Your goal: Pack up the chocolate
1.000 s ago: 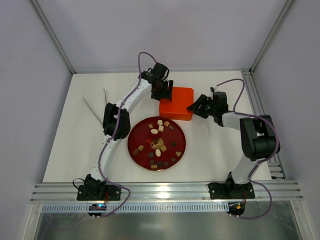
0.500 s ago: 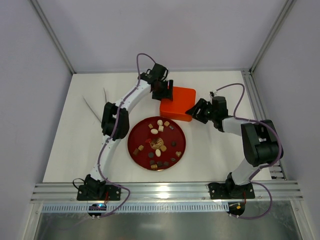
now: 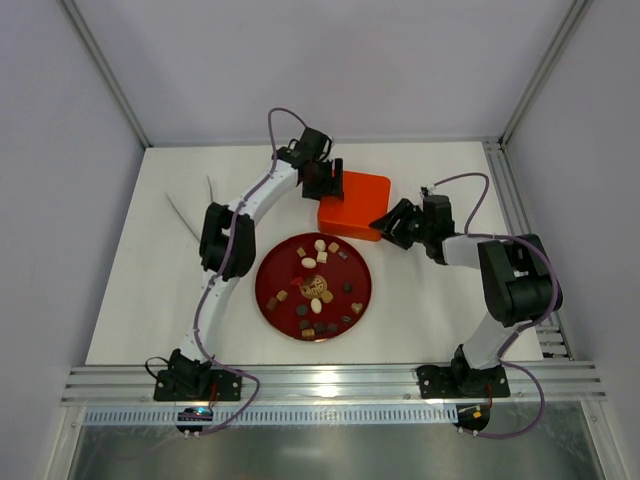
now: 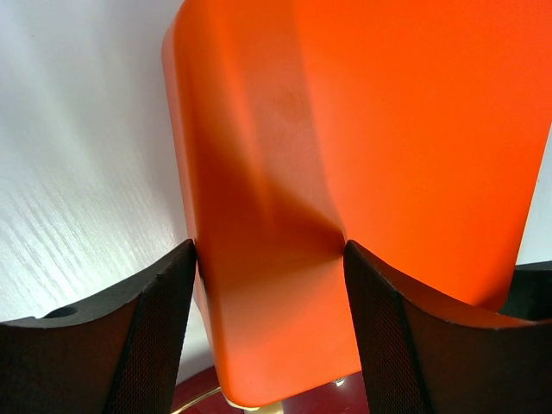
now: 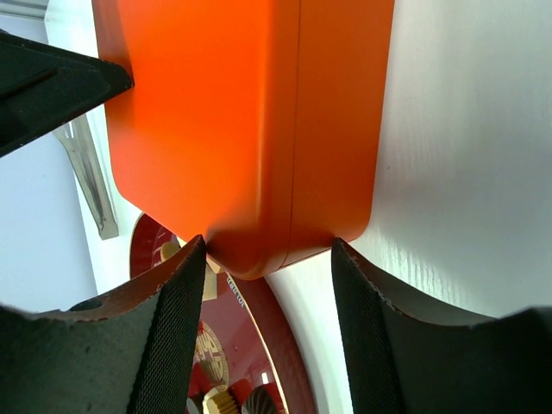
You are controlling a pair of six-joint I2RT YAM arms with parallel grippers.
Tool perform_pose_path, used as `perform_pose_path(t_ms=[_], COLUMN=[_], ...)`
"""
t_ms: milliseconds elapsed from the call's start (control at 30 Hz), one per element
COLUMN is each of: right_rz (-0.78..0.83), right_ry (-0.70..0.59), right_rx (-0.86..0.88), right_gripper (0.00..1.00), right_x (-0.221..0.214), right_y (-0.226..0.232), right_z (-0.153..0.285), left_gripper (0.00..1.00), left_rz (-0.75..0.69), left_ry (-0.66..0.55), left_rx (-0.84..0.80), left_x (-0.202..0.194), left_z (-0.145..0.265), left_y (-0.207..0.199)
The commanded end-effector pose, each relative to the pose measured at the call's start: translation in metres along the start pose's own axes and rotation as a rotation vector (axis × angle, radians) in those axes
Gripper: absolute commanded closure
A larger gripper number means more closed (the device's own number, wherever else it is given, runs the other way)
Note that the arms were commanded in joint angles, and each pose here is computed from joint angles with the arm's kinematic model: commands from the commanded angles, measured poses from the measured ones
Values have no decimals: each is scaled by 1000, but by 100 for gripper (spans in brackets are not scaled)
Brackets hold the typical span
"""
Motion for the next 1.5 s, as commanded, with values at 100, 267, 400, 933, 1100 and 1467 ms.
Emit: perform_pose_path(t_ms=[100, 267, 400, 933, 1100, 1467], right_rz=[-58, -39, -52, 53, 112, 144], right_ry=[152, 146, 164, 147, 155, 192], right_rx=[-375, -397, -389, -358, -351, -310], right_gripper=[73, 77, 75, 48, 43, 41], right_x=[-58, -48, -42, 12, 38, 57], right_y=[-98, -100, -99, -49, -29, -11], right_z=[-1, -3, -4, -2, -15, -37], left_gripper=[34, 38, 39, 36, 37, 39], left_rz=[-10, 5, 16, 156, 202, 264], left_ry=[400, 421, 433, 394, 384, 324], left_rx=[182, 168, 179, -12, -68, -117], left_x=[-114, -122, -130, -141, -148, -132], left_z=[-42, -44, -44, -27, -25, -18], left_y=[45, 45, 52, 48, 41, 47])
Point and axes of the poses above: each gripper's point midway between its finger pads, its own z axis back along the fingers, its own y axis along the line the jaws close on, x = y × z, the point moved 4 cm from there along z, back along the fingers, and after that the axes turned 7 degrees about -z, right-handed, at the moved point
